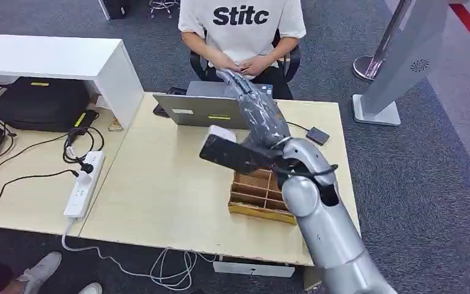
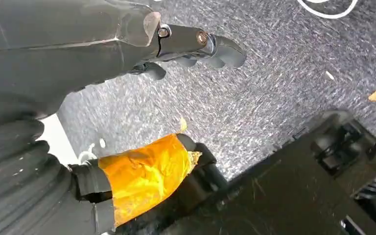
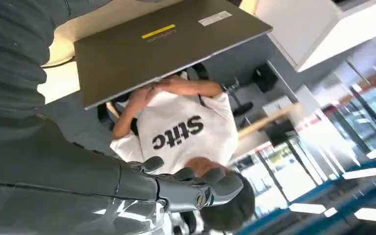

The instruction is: Pass the card to the sensor for recognition and then transmit it.

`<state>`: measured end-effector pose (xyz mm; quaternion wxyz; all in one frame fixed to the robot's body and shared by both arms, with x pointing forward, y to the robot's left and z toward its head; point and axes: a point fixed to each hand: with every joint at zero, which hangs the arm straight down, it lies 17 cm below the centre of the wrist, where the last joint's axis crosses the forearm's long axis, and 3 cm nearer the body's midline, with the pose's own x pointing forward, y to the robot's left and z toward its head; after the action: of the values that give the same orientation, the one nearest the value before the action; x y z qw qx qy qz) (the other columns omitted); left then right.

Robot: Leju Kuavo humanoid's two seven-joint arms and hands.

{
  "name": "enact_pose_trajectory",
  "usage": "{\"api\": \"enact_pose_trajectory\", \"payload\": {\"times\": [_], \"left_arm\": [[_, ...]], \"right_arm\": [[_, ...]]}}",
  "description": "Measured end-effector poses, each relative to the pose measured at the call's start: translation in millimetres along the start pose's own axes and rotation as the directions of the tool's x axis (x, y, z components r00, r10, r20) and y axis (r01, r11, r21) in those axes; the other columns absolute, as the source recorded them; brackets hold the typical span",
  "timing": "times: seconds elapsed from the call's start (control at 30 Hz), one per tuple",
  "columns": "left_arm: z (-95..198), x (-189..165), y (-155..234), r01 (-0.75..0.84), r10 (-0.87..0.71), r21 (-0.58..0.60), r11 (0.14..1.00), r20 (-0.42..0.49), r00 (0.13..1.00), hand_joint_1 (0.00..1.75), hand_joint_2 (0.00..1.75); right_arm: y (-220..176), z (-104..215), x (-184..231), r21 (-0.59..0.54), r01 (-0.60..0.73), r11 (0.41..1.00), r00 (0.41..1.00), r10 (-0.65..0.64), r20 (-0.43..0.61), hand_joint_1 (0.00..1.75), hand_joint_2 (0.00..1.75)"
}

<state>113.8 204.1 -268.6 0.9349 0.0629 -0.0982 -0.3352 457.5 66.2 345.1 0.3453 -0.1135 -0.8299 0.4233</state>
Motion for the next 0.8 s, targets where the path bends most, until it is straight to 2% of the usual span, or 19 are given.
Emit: {"api": "enact_pose_trajectory", "payload": {"times": [0.2, 0.27, 0.47, 0.8], "left_arm": [[-1.0, -8.1, 1.5, -0.044, 0.044, 0.008, 0.999, -0.011, 0.999, 0.0, 1.75], [-1.1, -10.5, 0.9, -0.061, 0.062, 0.011, 0.998, -0.013, 0.998, 0.0, 1.75], [-1.8, -18.0, 1.8, -0.109, 0.11, 0.022, 0.994, -0.023, 0.994, 0.0, 1.75], [-1.7, -29.3, -1.6, -0.13, 0.131, 0.021, 0.991, -0.042, 0.991, 0.0, 1.75]], "right_arm": [[1.3, 61.9, 5.4, -0.105, -0.002, 0.994, 1.0, 0.004, 0.023, 0.0, 1.75], [9.6, 86.9, 2.3, -0.119, 0.029, 0.992, 0.999, -0.027, 0.02, 0.0, 1.75], [35.2, 133.7, -9.0, -0.107, 0.097, 0.99, 0.995, -0.101, -0.027, 0.0, 1.75], [48.7, 153.7, -17.2, -0.081, 0.106, 0.991, 0.992, -0.111, -0.061, 0.0, 1.75]]}}
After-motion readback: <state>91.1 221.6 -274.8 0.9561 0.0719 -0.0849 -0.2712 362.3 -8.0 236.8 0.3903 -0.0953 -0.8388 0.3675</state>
